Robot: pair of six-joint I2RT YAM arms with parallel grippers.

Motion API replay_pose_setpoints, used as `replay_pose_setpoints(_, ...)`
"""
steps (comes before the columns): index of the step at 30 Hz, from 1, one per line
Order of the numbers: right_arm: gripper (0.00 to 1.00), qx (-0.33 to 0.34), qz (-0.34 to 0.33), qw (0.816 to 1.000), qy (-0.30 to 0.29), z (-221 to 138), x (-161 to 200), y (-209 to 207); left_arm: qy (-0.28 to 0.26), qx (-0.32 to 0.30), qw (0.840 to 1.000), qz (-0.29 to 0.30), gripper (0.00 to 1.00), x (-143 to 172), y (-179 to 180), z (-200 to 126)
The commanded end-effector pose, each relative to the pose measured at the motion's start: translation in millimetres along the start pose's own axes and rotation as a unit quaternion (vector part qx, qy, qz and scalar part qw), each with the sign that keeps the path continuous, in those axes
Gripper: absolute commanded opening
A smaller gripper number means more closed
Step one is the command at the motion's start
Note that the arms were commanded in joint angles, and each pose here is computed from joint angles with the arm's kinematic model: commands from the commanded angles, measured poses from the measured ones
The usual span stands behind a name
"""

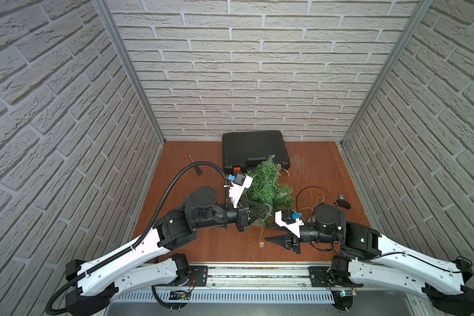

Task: Wrap string light around the christmas tree
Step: Wrap the light string around the Christmas tree.

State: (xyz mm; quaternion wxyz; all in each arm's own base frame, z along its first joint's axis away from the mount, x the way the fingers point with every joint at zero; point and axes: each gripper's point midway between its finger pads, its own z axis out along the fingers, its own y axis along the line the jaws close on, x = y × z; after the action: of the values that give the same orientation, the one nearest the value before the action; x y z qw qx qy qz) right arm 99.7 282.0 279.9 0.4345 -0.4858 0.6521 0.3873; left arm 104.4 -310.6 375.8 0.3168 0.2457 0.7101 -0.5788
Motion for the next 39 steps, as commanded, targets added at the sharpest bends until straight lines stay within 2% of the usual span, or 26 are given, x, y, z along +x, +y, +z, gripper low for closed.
replay_pose_setpoints(1,0.39,0.020,-0.007,0.998,-0.055,-6.0,-22.5,-3.4,-0.045,0.027,0.999,0.011,0.00,-26.7,-22.3,-2.7)
replay_pose_setpoints(11,0.44,0.026,-0.013,0.995,-0.092,-5.5,-40.8,-3.3,-0.049,0.039,0.998,0.004,0.00,-29.5,-26.9,3.1)
replay_pose_setpoints(16,0.48,0.061,-0.013,0.994,-0.093,-3.4,-41.5,-15.4,-0.049,0.057,0.997,0.009,0.00,-30.8,-35.4,5.7)
replay_pose_setpoints(21,0.49,0.055,-0.013,0.994,-0.095,3.0,-43.9,-14.3,-0.042,0.069,0.997,0.013,0.00,-28.6,-42.5,10.1)
replay_pose_setpoints(25,0.36,0.053,-0.016,0.995,-0.088,5.3,-45.7,-13.3,-0.044,0.063,0.997,0.017,0.00,-29.5,-40.8,10.5)
replay_pose_setpoints(29,0.14,0.083,-0.013,0.995,-0.058,-1.4,-38.2,-22.0,-0.052,0.042,0.997,0.026,0.00,-31.1,-33.2,10.2)
replay_pose_setpoints(34,0.06,0.142,-0.004,0.990,-0.016,-28.0,-22.2,-36.3,-0.056,0.007,0.997,0.049,0.00,-34.1,-22.3,12.1)
replay_pose_setpoints(39,0.03,0.227,-0.003,0.974,-0.013,-70.1,-17.1,-56.4,-0.081,0.005,0.995,0.065,0.00,-44.3,-23.2,13.3)
